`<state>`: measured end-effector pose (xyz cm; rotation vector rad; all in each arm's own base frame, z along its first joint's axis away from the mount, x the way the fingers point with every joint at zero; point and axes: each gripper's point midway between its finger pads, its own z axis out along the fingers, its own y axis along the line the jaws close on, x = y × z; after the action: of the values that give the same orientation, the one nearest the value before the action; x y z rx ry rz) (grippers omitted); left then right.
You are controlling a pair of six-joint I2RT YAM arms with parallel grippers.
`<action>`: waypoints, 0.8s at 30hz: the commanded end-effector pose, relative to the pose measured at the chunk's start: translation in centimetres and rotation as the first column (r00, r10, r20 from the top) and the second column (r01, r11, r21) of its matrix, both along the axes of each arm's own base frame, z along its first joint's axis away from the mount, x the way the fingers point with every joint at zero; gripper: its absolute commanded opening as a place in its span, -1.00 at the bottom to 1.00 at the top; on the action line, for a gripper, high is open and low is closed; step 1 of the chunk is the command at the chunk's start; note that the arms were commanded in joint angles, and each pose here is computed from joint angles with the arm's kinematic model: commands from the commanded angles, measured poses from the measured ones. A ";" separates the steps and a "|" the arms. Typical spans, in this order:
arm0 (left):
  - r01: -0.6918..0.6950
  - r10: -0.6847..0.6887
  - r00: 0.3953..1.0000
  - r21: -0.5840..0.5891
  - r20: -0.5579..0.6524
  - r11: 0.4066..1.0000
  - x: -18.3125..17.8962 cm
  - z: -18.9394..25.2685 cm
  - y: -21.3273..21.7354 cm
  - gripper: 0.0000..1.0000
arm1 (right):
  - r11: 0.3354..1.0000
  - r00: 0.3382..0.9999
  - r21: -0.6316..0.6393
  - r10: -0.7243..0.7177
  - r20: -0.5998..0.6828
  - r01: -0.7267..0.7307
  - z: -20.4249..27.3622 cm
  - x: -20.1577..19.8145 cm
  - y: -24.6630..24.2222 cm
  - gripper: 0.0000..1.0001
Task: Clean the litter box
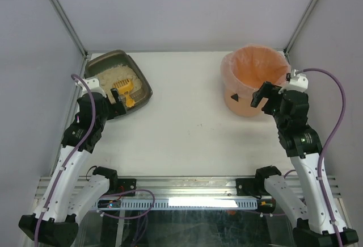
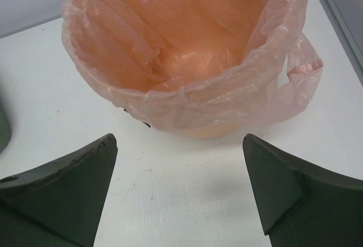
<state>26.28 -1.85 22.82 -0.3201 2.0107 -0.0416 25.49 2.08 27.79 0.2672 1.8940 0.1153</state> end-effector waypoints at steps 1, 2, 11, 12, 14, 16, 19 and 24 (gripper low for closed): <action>0.013 -0.009 0.997 -0.060 0.070 0.998 1.7 2.9 -0.8 0.94 | 0.998 0.999 0.053 -0.031 0.030 0.030 2.6 1.0 -0.1 0.94; 0.011 -0.007 0.998 -0.061 0.064 0.998 1.9 2.9 -0.8 0.95 | 0.998 0.999 0.055 -0.034 0.022 0.033 2.6 1.1 -0.2 0.95; -0.088 0.092 0.994 -0.075 0.062 0.993 2.8 3.4 0.4 0.98 | 0.996 0.999 0.073 -0.046 0.014 0.045 4.2 0.9 -0.4 0.99; -0.100 0.104 0.993 -0.079 0.059 0.992 2.8 3.4 0.5 0.98 | 0.997 1.000 0.073 -0.016 0.006 0.015 4.4 0.8 0.1 0.99; -0.133 0.138 0.989 -0.084 0.047 0.987 2.9 3.2 0.9 0.98 | 0.995 0.998 0.078 0.067 -0.004 -0.066 4.9 0.6 1.4 0.98; -0.161 0.165 0.986 -0.092 0.035 0.983 3.1 3.1 1.2 0.98 | 0.985 0.989 0.081 0.150 -0.001 -0.149 5.4 0.3 2.6 0.97; -0.209 0.212 0.977 -0.101 0.019 0.973 3.3 2.9 1.9 0.98 | 0.971 0.976 0.098 0.216 0.032 -0.218 6.6 -0.1 3.8 0.94; -0.267 0.269 0.963 -0.112 0.011 0.957 3.5 2.8 3.4 0.98 | 0.927 0.939 0.159 0.345 -0.004 -0.340 7.1 0.1 6.5 0.87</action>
<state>29.33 0.15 23.43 -0.5693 2.0081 0.0039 25.64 5.82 32.60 0.1638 1.9627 0.3523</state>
